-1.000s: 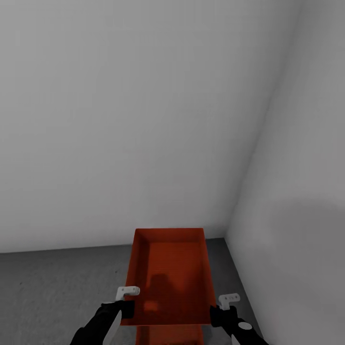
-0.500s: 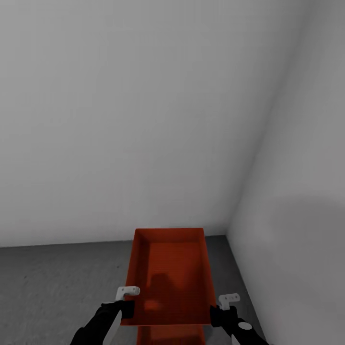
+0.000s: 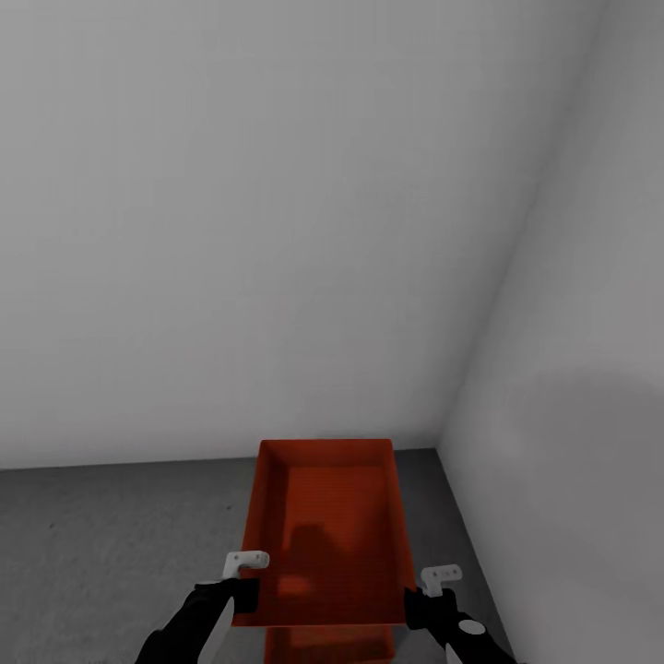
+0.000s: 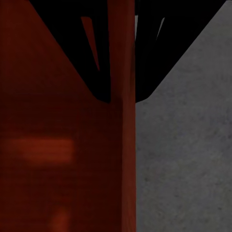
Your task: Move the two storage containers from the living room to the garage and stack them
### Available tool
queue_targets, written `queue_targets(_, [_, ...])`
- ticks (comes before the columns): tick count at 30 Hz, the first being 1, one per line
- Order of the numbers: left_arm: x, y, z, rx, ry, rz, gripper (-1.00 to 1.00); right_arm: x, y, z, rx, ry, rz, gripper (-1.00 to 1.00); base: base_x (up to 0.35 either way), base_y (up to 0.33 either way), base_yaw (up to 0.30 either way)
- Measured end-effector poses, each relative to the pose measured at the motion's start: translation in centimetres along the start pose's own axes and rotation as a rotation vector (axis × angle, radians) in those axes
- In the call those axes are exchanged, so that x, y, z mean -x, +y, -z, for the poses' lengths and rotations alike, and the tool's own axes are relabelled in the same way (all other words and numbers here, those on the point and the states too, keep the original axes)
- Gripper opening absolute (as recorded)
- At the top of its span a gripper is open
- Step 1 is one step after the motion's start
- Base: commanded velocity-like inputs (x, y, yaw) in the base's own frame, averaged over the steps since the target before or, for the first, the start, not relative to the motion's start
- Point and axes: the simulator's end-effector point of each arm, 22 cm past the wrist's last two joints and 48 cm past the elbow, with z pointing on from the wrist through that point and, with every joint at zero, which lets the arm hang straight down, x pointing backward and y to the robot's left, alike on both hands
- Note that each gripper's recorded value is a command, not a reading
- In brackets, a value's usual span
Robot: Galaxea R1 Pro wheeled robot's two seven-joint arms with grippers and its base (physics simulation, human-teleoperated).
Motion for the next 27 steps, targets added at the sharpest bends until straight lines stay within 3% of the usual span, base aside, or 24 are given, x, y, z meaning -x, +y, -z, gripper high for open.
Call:
queue_targets(9, [-0.01,0.0,-0.01,0.0,0.0,-0.001,-1.0,-0.01,0.01,-0.01,0.0,0.0,0.0,-1.0,0.0,-0.142,0.0])
queue_targets(27, [-0.64,0.01,-0.41,0.0,0.015,0.0,-1.0,-0.73,-0.01,-0.24,0.001,0.015,-0.002,-1.0,0.0,-0.006,0.049])
